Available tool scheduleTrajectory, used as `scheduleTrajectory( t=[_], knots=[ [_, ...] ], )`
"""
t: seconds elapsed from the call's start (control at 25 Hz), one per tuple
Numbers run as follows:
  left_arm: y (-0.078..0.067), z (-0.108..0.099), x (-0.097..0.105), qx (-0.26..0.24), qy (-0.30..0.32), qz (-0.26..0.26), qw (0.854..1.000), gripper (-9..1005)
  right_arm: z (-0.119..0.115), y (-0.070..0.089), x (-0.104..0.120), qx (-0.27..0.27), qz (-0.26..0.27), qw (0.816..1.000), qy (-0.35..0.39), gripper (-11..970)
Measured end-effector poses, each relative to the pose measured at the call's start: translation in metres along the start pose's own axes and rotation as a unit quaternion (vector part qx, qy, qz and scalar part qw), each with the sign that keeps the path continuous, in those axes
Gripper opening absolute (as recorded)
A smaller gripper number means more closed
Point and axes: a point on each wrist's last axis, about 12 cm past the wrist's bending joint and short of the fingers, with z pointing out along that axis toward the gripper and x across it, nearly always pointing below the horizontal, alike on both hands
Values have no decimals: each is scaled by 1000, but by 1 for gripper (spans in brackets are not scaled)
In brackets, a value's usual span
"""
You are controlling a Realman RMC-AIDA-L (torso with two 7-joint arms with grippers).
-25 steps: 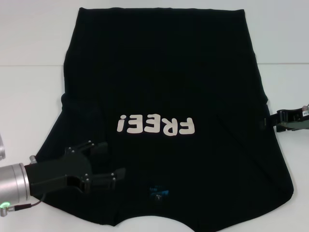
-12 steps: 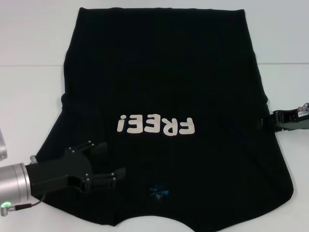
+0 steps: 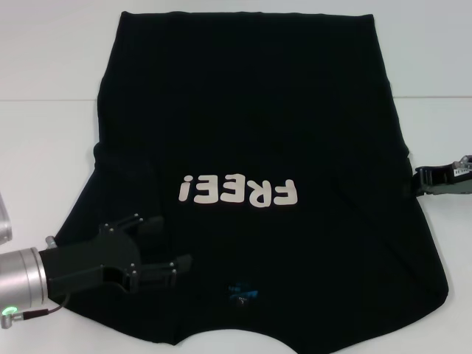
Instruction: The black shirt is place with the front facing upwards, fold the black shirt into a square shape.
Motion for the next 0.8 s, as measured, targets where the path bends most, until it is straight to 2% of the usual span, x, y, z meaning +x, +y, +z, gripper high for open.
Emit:
scheduleTrajectory(
  t=[0.24, 0.36, 0.8],
  knots=[
    [0, 0, 0, 0, 0, 0, 1000, 887, 0, 1, -1, -1, -1, 1000, -1, 102],
    [0, 0, 0, 0, 0, 0, 1000, 884, -1, 3, -2, -6, -2, 1000, -2, 42],
    [0, -1, 1, -1, 0, -3, 1000, 875, 0, 26, -2, -90, -33, 995, -6, 43]
  ],
)
